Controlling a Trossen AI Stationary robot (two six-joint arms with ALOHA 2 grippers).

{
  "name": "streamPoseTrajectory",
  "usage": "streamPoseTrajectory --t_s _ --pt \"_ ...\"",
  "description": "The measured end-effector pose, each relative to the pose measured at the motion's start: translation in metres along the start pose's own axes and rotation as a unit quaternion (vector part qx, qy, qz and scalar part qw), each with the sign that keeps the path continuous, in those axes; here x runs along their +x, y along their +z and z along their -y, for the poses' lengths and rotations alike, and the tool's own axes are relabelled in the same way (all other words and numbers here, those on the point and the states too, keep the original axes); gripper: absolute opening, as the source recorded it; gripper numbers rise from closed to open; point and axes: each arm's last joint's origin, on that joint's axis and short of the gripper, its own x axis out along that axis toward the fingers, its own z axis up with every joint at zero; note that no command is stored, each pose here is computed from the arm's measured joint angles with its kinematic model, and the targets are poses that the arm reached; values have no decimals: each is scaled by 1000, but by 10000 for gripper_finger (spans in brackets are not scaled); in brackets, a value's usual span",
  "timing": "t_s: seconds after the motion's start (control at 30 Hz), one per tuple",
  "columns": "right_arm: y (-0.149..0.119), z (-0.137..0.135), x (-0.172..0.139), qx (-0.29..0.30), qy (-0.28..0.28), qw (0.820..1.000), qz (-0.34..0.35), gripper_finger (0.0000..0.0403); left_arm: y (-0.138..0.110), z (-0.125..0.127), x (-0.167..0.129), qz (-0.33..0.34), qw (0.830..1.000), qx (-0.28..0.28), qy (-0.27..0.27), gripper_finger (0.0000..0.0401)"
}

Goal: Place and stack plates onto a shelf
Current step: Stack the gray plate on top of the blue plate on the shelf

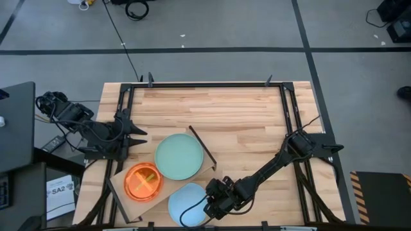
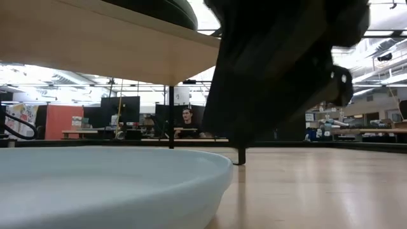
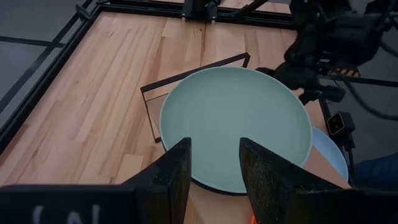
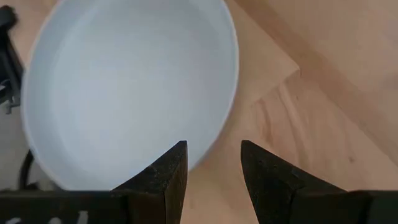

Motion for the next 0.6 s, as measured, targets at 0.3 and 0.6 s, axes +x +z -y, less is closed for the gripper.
streamPoseTrajectory --t_s 0.3,0.6 --pt "2 2 16 -2 -1 1000 20 156 0 0 0 0 1000 0 0 141" --pt "2 3 29 1 8 1000 23 156 0 0 0 0 1000 0 0 141"
